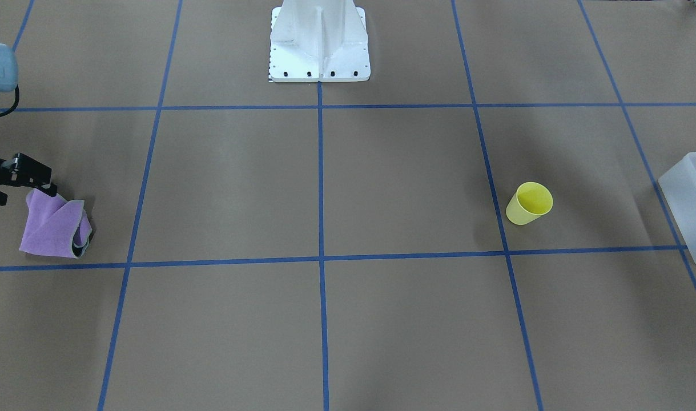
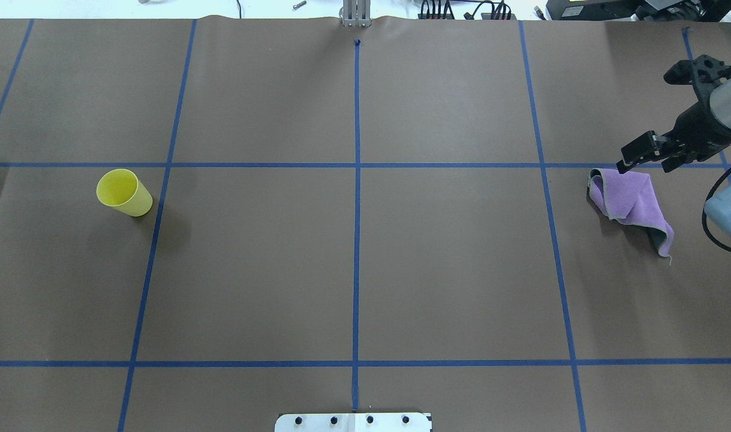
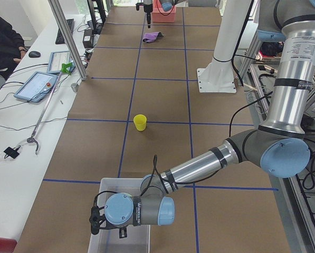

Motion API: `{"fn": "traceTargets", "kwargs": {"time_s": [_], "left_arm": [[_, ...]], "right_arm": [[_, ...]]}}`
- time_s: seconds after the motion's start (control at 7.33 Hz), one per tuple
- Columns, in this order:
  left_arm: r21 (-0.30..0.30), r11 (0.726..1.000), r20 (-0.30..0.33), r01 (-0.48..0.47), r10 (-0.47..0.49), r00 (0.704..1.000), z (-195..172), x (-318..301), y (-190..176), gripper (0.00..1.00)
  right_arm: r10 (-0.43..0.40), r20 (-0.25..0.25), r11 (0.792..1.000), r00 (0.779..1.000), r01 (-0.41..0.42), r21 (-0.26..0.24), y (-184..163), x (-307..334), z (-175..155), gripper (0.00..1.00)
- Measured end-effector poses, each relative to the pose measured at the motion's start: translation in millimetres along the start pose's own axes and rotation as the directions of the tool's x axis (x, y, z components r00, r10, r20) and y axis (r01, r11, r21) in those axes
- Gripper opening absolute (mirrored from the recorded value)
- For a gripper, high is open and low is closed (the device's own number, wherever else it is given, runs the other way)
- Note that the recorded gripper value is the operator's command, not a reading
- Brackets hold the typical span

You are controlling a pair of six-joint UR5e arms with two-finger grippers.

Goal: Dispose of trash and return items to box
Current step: 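Lower the bowl into the clear bin while right gripper descends onto cloth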

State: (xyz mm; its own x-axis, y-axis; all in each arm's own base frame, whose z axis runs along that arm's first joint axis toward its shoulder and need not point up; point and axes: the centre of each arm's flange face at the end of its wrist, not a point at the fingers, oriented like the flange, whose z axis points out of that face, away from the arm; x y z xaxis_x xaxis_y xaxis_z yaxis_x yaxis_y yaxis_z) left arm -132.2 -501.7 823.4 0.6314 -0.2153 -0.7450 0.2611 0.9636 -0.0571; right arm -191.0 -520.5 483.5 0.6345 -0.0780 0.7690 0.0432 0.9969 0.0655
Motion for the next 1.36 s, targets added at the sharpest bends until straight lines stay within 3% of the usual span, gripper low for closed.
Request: {"fn": "traceTargets", "kwargs": {"time_s": [0.41, 0.82, 0.95, 1.09, 1.36], "left_arm": [[0.099, 0.989, 0.000, 0.107, -0.108, 0.994, 25, -12, 16, 0.00], [0.103, 0.977, -0.030, 0.184, -0.182, 0.983, 44, 12, 17, 0.00], [0.103, 0.972, -0.051, 0.209, -0.205, 0.977, 52, 27, 18, 0.57], [0.103, 0.967, -0.075, 0.231, -0.224, 0.972, 62, 43, 21, 0.98], [0.108, 0.968, -0.109, 0.225, -0.214, 0.971, 70, 56, 31, 0.98]], "right_arm": [[-0.001, -0.037, 1.000, 0.999, 0.001, 0.001, -1, -3, 17, 1.00], [-0.001, -0.060, 1.000, 0.998, 0.001, 0.002, -3, -1, 25, 1.00], [-0.001, -0.064, 1.000, 0.998, 0.001, 0.003, -4, 0, 26, 1.00], [-0.002, -0.069, 1.000, 0.998, 0.002, 0.005, -4, 0, 26, 1.00], [-0.001, -0.076, 1.000, 0.997, 0.001, 0.010, -5, 2, 26, 1.00]]}}
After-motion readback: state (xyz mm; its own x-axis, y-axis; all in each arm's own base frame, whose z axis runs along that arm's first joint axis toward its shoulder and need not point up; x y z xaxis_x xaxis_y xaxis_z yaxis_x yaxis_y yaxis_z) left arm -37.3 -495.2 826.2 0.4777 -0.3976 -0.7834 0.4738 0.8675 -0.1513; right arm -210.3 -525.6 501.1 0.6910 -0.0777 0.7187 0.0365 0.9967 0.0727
